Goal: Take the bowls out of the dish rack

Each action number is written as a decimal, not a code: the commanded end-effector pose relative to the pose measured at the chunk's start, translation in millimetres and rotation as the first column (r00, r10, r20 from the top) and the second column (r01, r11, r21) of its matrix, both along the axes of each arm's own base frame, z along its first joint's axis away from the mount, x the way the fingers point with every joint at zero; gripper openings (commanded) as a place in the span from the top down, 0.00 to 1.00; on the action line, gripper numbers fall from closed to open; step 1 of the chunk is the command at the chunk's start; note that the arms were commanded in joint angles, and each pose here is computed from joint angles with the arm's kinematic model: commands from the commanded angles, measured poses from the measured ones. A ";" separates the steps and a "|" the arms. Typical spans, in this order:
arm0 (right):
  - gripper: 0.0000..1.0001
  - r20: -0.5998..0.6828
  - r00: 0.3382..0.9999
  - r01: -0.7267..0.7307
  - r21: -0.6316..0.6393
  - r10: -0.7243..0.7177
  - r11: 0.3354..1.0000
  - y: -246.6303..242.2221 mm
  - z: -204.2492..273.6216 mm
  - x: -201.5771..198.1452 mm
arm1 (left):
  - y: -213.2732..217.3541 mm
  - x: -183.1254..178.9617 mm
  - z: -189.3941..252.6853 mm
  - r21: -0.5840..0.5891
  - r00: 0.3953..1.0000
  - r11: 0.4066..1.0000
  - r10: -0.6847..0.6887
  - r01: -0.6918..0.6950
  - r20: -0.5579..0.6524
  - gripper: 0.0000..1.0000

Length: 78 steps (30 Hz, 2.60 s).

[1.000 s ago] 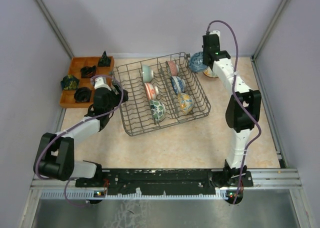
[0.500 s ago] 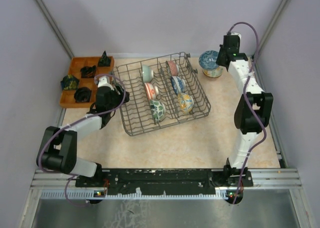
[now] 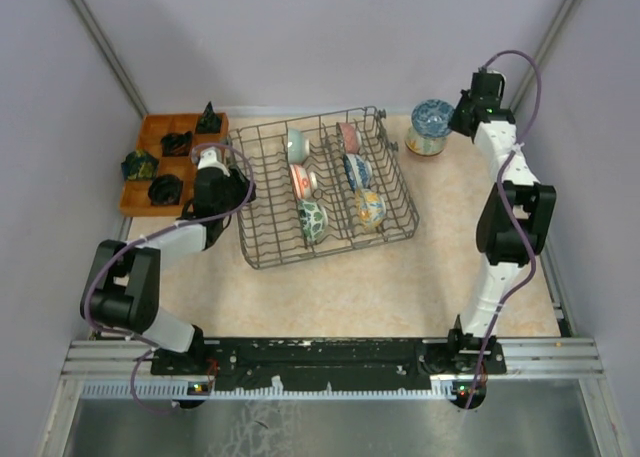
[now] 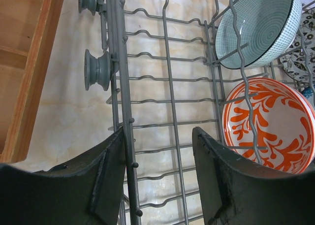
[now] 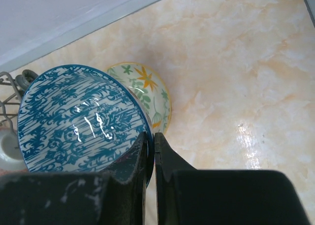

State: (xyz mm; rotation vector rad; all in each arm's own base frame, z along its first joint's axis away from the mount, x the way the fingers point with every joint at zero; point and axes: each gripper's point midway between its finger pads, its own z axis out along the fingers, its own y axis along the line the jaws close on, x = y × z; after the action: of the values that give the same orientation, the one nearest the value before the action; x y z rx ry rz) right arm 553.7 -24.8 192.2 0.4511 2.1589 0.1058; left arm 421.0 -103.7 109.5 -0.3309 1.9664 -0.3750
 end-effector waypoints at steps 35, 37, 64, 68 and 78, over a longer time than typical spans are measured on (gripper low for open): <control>1.00 -0.009 1.000 0.006 0.041 -0.006 0.999 -5.7 -29.1 52.6 | -26.3 18.2 21.0 -0.061 0.993 0.993 -0.097 0.101 0.063 0.47; 1.00 -0.016 1.000 0.007 0.039 -0.006 0.999 -6.3 -31.6 52.5 | -26.3 18.2 21.3 -0.061 0.993 0.993 -0.098 0.101 0.063 0.48; 0.82 -0.054 0.998 -0.017 0.006 0.017 1.000 4.0 -41.2 52.8 | -26.0 17.5 20.5 -0.062 0.994 0.993 -0.096 0.100 0.060 0.49; 0.75 -0.054 0.998 -0.018 0.007 0.018 1.000 4.9 -39.5 52.1 | -25.7 17.4 21.0 -0.063 0.994 0.993 -0.094 0.098 0.061 0.49; 0.68 -0.032 0.999 0.007 -0.016 -0.008 1.000 -0.3 -22.9 37.7 | -25.7 18.5 21.3 -0.064 0.994 0.993 -0.091 0.095 0.061 0.49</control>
State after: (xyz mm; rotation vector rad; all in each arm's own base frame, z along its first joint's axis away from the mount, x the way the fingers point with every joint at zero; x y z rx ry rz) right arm 590.5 -26.5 114.2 0.4795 2.3084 0.0833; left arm 431.7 -100.0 108.4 -0.3317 1.9664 -0.3676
